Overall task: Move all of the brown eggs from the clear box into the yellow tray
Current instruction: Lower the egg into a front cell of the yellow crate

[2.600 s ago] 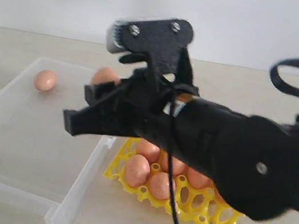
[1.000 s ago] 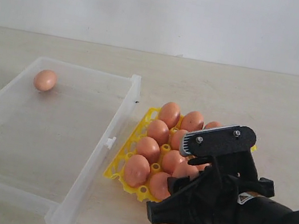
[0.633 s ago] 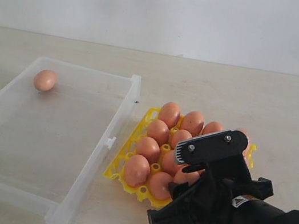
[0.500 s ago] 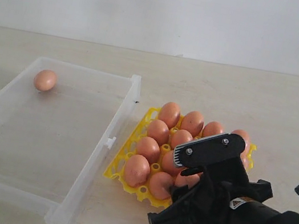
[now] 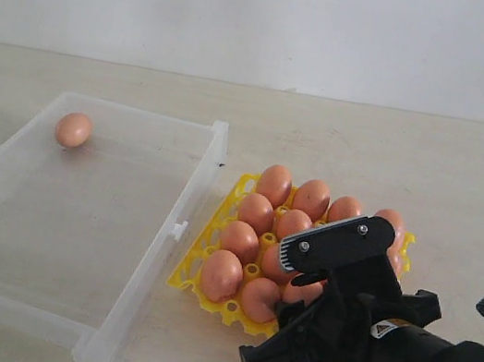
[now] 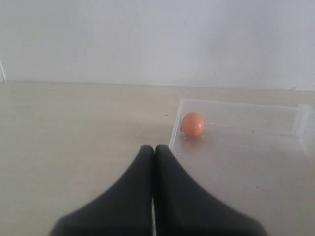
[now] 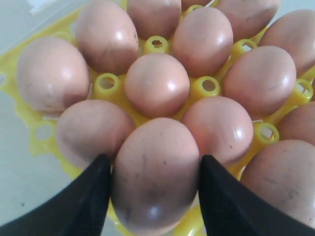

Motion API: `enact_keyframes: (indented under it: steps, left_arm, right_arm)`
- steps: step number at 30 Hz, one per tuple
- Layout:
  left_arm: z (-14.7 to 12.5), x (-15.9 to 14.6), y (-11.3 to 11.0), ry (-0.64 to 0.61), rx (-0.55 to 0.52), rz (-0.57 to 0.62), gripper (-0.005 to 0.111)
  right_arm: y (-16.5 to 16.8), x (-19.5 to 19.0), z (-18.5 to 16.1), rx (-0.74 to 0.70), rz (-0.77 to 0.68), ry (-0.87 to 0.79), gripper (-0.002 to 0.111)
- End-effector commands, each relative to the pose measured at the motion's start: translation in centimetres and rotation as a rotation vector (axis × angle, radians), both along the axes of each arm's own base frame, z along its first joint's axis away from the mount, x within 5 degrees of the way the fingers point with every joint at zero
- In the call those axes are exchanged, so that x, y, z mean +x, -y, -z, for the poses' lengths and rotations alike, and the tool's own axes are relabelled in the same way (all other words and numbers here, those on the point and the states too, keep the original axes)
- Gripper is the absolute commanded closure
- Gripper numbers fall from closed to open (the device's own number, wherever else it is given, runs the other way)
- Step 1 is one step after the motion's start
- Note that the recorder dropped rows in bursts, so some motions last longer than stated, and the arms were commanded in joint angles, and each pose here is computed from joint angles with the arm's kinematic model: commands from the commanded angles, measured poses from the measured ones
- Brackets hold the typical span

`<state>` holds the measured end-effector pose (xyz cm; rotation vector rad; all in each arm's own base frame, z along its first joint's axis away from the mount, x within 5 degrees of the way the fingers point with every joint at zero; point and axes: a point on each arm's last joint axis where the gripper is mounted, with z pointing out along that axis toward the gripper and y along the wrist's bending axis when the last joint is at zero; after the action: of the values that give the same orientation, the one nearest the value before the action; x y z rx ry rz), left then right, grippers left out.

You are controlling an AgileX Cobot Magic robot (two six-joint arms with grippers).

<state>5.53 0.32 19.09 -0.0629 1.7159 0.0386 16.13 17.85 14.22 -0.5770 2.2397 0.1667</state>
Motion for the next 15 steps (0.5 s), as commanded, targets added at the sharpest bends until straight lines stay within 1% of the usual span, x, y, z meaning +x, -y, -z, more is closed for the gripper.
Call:
enact_keyframes:
  steps: [1, 3, 4, 15]
  left_arm:
    - [-0.13, 0.01, 0.01, 0.002, -0.005, 0.000, 0.111]
    - [-0.13, 0.01, 0.01, 0.002, -0.005, 0.000, 0.111]
    - [-0.13, 0.01, 0.01, 0.002, -0.005, 0.000, 0.111]
    - [-0.13, 0.01, 0.01, 0.002, -0.005, 0.000, 0.111]
  right_arm:
    - [0.14, -0.13, 0.19, 0.011, 0.014, -0.024, 0.076]
    - [0.24, -0.12, 0.23, 0.020, 0.039, -0.034, 0.068]
    - [0.24, -0.12, 0.23, 0.020, 0.040, -0.034, 0.067]
    - [0.32, -0.11, 0.25, 0.030, 0.064, -0.041, 0.068]
